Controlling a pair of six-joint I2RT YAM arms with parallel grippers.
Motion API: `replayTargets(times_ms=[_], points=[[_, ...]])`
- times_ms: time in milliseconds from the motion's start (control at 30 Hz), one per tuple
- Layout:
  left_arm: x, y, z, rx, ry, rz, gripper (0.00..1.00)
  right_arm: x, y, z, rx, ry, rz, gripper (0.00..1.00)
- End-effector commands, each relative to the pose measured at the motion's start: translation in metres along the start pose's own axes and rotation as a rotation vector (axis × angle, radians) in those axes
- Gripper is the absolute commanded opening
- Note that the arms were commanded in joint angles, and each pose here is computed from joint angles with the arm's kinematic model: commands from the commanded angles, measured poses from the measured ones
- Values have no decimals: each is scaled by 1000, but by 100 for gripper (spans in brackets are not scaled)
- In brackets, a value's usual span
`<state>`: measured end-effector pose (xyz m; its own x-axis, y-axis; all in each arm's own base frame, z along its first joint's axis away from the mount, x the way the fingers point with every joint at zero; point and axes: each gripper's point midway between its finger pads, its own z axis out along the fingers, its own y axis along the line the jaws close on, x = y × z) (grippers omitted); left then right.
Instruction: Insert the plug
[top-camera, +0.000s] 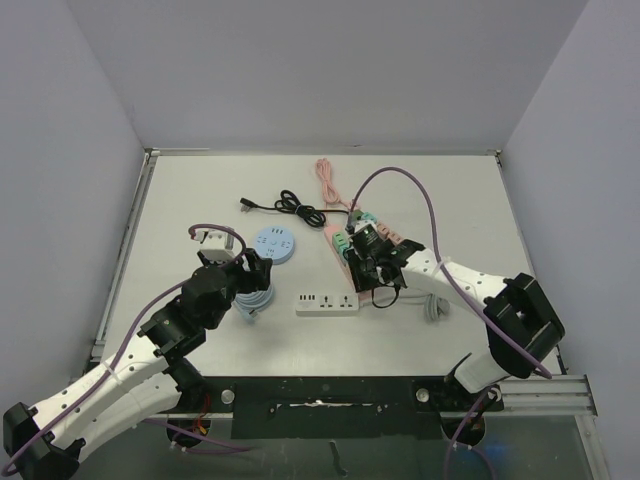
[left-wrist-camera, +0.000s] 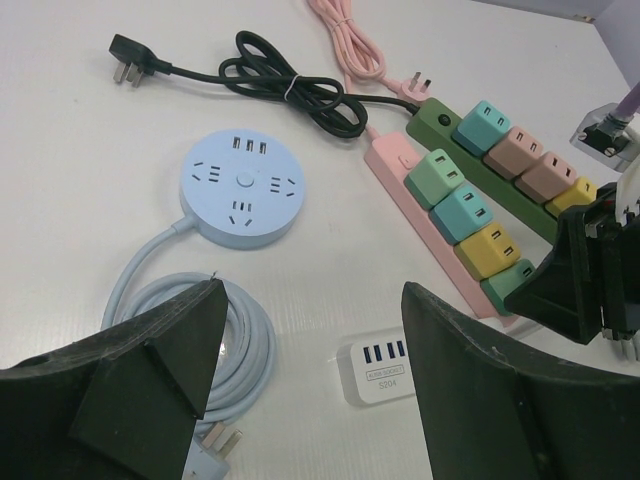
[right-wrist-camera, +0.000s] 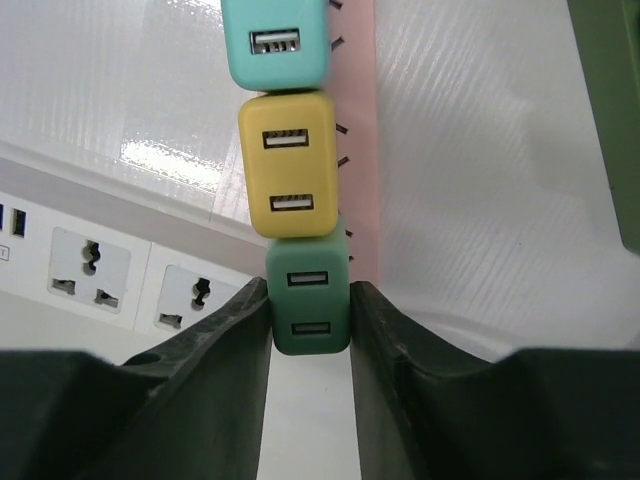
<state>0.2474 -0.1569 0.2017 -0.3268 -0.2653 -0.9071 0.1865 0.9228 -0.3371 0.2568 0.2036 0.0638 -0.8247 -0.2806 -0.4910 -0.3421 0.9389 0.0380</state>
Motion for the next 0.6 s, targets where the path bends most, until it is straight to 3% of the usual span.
replayTargets(times_ms=[0,200,433,567], points=[[-23,-6,-3,8,-59,-42,69,-8,-7,6,47,-2,23,29],[-23,-8,-1,-8,-44,-95,70,17,-8,31,50,94,27,0],[-12,-15,12,-82,125,-142,71,54,-8,63,28,224,20,0],[-7,-25,16,-40,176,-123,73,19,-6,46,28,110,50,0]])
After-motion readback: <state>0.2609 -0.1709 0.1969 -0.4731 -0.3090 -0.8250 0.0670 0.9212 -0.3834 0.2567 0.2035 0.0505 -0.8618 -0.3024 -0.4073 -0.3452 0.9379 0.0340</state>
